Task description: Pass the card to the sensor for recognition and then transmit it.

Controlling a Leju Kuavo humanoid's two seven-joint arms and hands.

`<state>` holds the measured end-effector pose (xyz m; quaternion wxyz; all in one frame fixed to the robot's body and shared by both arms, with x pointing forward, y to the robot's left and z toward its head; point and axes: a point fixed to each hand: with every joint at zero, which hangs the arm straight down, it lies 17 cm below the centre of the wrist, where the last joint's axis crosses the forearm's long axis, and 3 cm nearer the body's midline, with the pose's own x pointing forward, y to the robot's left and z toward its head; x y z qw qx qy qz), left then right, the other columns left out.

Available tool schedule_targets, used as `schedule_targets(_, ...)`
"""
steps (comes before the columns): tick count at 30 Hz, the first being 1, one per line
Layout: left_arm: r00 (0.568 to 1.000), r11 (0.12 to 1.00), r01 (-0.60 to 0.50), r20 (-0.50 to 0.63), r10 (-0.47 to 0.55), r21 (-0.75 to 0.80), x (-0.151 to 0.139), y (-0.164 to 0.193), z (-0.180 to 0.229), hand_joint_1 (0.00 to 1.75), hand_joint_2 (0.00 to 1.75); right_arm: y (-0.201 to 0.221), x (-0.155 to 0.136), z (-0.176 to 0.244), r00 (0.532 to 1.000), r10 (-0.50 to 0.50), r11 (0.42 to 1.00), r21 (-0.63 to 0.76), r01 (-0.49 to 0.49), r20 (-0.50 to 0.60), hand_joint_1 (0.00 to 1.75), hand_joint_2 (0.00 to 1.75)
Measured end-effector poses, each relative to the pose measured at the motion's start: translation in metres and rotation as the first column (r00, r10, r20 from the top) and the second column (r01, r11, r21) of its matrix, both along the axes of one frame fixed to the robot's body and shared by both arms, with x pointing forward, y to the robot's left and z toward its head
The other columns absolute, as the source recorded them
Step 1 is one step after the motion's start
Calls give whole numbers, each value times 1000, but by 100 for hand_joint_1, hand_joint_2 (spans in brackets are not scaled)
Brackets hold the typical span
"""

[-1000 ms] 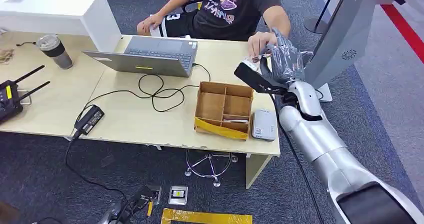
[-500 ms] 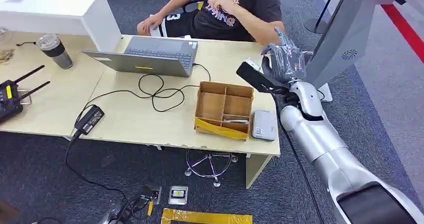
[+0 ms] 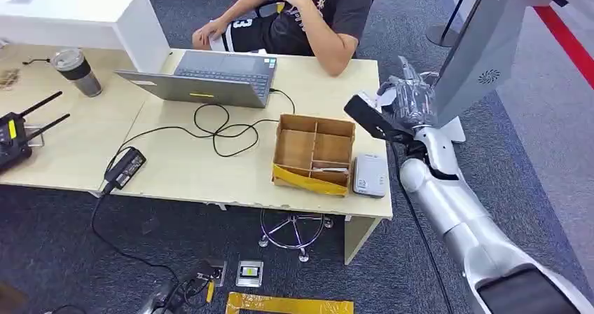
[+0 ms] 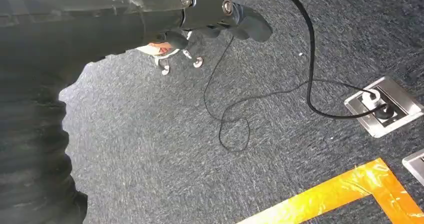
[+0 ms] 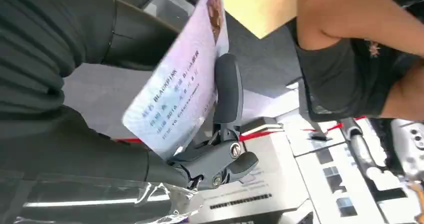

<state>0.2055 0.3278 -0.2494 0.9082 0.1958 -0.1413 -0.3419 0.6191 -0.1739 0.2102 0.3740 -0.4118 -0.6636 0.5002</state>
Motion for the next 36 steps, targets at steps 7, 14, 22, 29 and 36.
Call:
schedule_targets(7, 1000, 1000, -6, -2, 6, 3, -4, 1, -1, 0, 175, -44, -2, -31, 993, -95, 993, 60, 99, -72, 175, 175)
schedule_targets(14, 1000, 1000, -9, -5, 9, 2, -6, 1, -2, 0, 175, -68, -7, -52, 983, -146, 985, 74, 155, -116, 175, 175)
schedule_targets(22, 1000, 1000, -27, -7, 27, 0, -12, 4, -4, 0, 175, -91, -19, -85, 962, -203, 969, 102, 224, -182, 175, 175)
schedule_targets(29, 1000, 1000, -28, -7, 28, 1, -13, 6, -4, 0, 175, -102, -31, -112, 947, -223, 962, 104, 252, -233, 175, 175)
schedule_targets(36, 999, 999, -33, -5, 33, 2, -13, 6, -4, 0, 175, -96, -51, -149, 929, -221, 963, 86, 256, -296, 175, 175)
